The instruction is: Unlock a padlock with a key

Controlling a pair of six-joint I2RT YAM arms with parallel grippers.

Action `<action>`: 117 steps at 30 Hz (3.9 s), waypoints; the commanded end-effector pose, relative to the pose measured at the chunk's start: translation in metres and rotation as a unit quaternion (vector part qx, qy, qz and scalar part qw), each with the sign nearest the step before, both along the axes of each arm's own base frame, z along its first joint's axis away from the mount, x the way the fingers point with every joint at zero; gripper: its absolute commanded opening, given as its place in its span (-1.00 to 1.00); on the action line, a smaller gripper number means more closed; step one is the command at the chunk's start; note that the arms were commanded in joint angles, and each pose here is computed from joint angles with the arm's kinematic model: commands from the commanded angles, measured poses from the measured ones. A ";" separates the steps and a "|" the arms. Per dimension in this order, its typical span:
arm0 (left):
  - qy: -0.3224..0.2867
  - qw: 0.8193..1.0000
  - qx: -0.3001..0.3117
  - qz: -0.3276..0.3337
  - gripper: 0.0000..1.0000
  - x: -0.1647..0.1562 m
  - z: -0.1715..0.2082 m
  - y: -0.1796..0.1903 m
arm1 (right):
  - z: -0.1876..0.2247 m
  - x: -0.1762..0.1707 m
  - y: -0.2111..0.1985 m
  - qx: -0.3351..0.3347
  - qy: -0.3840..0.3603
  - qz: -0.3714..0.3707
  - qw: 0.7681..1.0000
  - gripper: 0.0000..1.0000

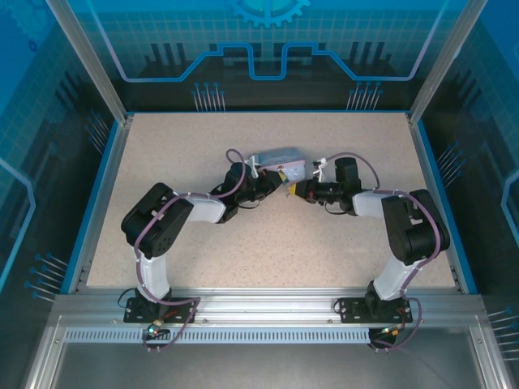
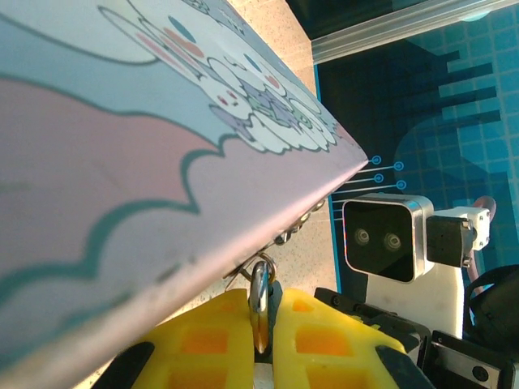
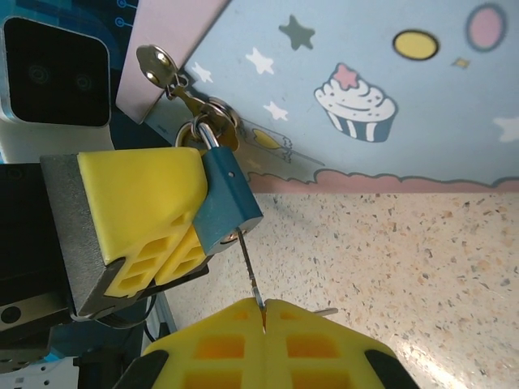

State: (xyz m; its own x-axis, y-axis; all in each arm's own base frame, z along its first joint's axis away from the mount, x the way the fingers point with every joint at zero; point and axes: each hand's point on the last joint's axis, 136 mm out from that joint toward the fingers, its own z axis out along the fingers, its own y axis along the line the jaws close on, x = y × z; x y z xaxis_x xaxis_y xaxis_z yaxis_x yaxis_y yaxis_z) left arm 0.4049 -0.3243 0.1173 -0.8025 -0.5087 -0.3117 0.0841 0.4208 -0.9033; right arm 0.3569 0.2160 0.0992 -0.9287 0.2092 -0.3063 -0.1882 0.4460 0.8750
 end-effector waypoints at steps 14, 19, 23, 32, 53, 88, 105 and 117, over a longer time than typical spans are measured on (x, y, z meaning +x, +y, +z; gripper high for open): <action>0.011 0.997 -0.011 -0.070 -1.00 -0.026 -0.003 -0.022 | 0.012 0.008 -0.006 0.014 -0.038 -0.016 0.999 -1.00; 0.007 0.998 -0.011 -0.059 -1.00 -0.024 0.000 -0.019 | 0.004 0.005 -0.003 0.017 -0.021 -0.023 0.999 -1.00; 0.006 0.998 -0.009 -0.056 -1.00 -0.024 0.000 -0.019 | 0.004 0.004 0.008 0.028 -0.017 -0.020 0.999 -1.00; 0.006 0.998 -0.008 -0.055 -1.00 -0.025 -0.001 -0.019 | 0.006 0.006 0.014 0.038 -0.013 -0.026 0.999 -1.00; 0.006 0.997 0.012 -0.075 -1.00 -0.030 -0.010 -0.019 | 0.022 0.009 0.000 0.041 -0.035 -0.028 0.998 -1.00; 0.013 0.997 0.012 -0.072 -1.00 -0.028 -0.022 -0.019 | 0.010 -0.001 -0.005 0.025 -0.003 -0.034 0.999 -1.00; 0.023 0.998 0.000 -0.056 -1.00 -0.026 -0.018 -0.018 | 0.008 -0.007 0.001 0.024 -0.017 -0.034 0.999 -1.00; 0.018 0.998 -0.005 -0.053 -1.00 -0.029 -0.013 -0.015 | 0.007 -0.001 -0.001 0.033 -0.022 -0.033 0.999 -1.00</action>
